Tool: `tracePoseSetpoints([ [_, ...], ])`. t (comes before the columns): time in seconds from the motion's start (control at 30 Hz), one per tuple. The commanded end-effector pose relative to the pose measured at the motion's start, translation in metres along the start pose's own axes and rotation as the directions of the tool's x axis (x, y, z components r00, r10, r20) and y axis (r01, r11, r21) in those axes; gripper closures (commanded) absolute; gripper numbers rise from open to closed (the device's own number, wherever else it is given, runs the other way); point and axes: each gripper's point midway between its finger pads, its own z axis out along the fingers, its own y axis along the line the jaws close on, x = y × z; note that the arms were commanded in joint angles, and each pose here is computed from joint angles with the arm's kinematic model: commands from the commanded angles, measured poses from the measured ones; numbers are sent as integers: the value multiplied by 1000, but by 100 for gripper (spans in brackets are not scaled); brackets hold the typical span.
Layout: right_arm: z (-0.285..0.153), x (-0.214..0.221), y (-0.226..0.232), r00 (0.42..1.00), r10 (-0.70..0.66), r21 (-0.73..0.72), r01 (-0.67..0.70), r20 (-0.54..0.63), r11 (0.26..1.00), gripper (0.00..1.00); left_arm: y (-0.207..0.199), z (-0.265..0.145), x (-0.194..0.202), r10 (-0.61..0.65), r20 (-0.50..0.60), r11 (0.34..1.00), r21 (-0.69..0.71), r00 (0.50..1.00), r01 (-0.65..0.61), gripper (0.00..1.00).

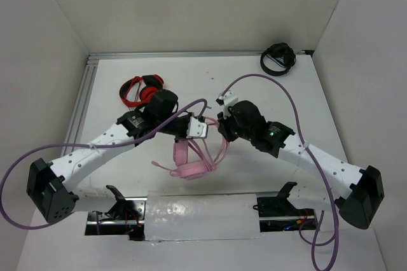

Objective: Wrap the headphones

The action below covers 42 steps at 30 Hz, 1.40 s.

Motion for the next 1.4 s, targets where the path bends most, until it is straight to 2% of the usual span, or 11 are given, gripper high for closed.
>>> tracePoseSetpoints([
  [0.0,-4,-5,14,1000,-9,-67,10,14,998,100,37,1,-7,118,9,991,-60,993,-117,85],
  [0.2,20,7,-10,997,56,28,-54,-52,998,100,36,23,22,36,57,999,5,998,-36,88],
  [0.4,42,20,-19,988,105,-54,-111,-111,992,100,44,31,55,-14,21,1000,11,1000,14,88],
  [0.5,55,26,-26,980,125,-35,-132,-155,991,100,55,38,67,-50,9,999,-3,999,50,88],
  [0.8,78,46,-47,950,209,11,-212,-234,977,100,68,70,117,-196,-33,977,77,980,198,81],
  [1.0,85,58,-61,940,223,78,-209,-260,975,100,74,70,119,-218,-13,972,88,976,218,76],
  [1.27,95,66,-71,924,251,138,-219,-287,966,77,78,74,126,-227,-34,971,76,973,229,59],
  [1.3,95,66,-72,925,250,143,-217,-286,966,74,77,74,126,-227,-36,970,75,973,229,48],
  [1.37,96,66,-74,926,254,154,-217,-281,964,68,78,75,128,-228,-42,971,70,973,230,44],
])
